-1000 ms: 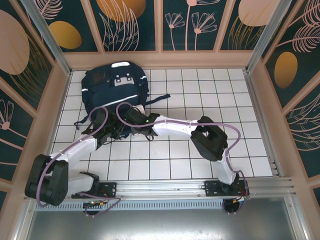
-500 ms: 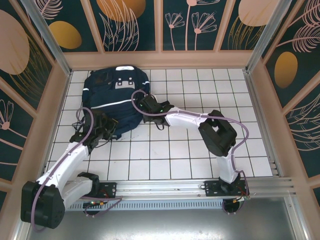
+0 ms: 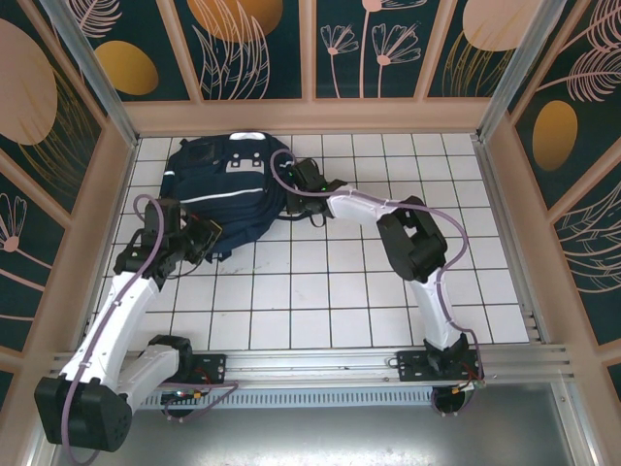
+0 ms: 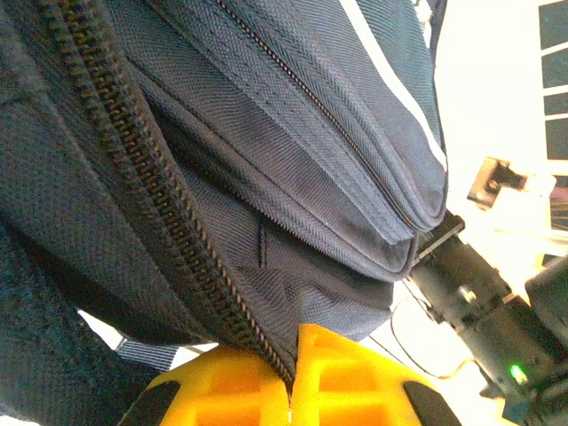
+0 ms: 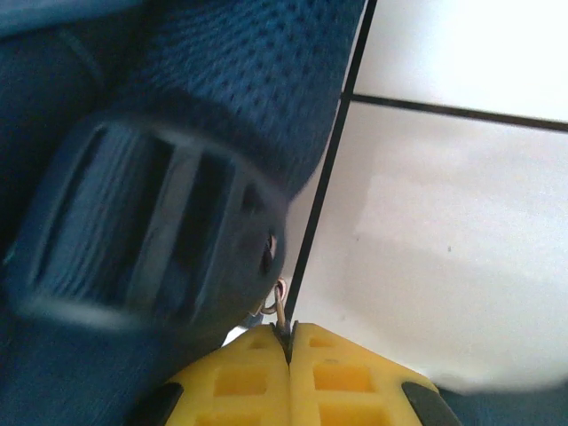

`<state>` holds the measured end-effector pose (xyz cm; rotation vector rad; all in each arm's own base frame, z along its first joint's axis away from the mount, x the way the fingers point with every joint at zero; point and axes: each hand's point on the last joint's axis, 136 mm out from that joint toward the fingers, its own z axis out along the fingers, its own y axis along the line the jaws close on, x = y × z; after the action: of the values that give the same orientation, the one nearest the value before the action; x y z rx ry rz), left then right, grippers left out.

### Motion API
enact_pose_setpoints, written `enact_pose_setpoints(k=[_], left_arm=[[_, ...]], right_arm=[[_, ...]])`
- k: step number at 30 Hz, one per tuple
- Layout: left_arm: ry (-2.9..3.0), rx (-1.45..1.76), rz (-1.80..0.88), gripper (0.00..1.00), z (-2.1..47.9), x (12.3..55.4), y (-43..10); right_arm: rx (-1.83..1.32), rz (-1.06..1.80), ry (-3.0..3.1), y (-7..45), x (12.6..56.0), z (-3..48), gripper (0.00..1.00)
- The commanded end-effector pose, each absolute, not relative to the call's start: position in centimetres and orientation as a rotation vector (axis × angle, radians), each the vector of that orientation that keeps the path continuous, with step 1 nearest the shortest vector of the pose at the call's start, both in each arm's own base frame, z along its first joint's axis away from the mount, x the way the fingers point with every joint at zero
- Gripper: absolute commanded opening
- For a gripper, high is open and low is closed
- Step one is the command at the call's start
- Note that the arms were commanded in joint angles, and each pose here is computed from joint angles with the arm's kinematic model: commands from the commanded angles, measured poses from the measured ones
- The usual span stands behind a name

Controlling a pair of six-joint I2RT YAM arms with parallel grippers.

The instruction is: Pack the student bag

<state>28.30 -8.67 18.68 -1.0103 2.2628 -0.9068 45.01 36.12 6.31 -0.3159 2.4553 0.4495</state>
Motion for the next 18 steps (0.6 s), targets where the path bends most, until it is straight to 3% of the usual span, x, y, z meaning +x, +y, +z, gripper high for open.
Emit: enact_pose_setpoints(k=[1,7,15,16,18], left_arm=[[2.229,-0.904,-0.896,0.00,22.3,27.3,-8.0],[2.248,-0.884,-0.891,0.00,22.0,26.6,-8.1],[2.247,-0.901,-1.029,0.00,20.0,27.0,-9.6],[2.239,-0.910,-1.061,0.00,19.7,27.3,-9.9],[2.227,-0.927,-1.113,0.00,18.9,27.7,-10.4]], right_arm=[[-0.084,0.205,2.480,27.7,50.5,4.2,0.00],[-0.005,0.299,2.508,27.3,52.4,3.8,0.00],[-0.026,0.324,2.500,27.4,51.5,5.4,0.00],[-0.025,0.344,2.493,27.5,51.1,6.0,0.03],[-0.014,0.365,2.475,27.3,50.3,7.4,0.27]])
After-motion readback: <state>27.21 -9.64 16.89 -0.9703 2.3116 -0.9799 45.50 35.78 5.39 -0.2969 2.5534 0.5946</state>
